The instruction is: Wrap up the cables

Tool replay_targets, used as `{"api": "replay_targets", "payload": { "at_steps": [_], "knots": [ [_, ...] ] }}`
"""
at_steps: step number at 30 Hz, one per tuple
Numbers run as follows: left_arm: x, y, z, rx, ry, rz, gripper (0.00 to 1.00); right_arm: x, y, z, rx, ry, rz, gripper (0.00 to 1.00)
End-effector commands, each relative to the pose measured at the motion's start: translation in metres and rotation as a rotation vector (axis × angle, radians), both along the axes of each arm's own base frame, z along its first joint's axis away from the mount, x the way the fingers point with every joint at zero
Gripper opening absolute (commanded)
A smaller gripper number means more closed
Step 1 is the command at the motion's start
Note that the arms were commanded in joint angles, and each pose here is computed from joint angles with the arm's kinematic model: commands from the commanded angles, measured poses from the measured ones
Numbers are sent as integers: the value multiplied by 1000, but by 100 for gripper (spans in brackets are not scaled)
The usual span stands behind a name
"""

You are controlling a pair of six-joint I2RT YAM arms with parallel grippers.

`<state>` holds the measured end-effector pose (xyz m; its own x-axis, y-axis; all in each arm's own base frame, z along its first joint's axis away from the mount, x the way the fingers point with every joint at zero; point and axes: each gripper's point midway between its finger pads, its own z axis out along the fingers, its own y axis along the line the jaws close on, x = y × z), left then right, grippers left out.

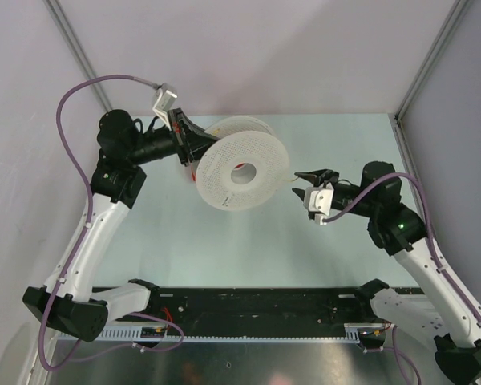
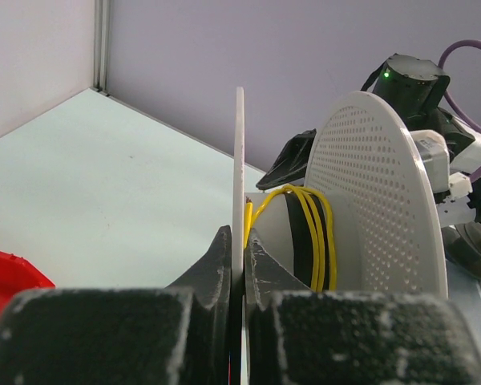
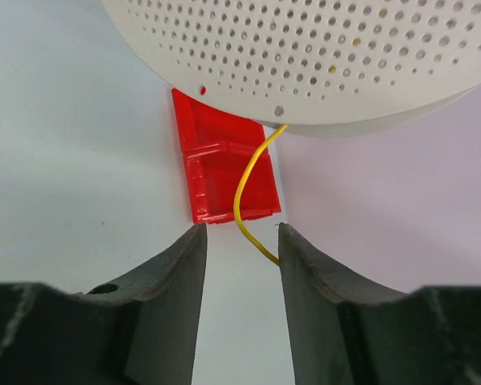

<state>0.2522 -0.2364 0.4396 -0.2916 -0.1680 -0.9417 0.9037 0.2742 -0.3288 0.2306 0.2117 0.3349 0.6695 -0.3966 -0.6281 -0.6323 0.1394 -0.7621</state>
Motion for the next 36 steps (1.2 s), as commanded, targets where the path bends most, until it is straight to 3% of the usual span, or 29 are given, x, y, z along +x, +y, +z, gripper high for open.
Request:
{"api": "replay_targets", "payload": {
  "at_steps": [1, 10, 16, 19, 24, 28, 36],
  "knots": [
    [-4, 2, 16, -15, -65, 4, 0, 15, -4, 13, -45, -97, -51, 44],
    [-3, 1, 17, -20, -54, 9, 0, 27, -3, -6, -115, -86, -75, 30],
    [1, 0, 18, -28, -31, 16, 0, 29, -2, -14, -138, -68, -74, 6],
    [3, -1, 21, -35, -17, 20, 0, 30, -3, -21, -160, -53, -76, 1],
    [4, -3, 22, -36, -13, 12, 0, 34, -7, -31, -185, -34, -93, 0],
    [2, -5, 21, -35, -16, 5, 0, 38, -8, -32, -186, -36, -108, 14],
    [-2, -7, 25, -38, -25, -1, 0, 44, -8, -32, -191, -51, -118, 21]
  ]
}}
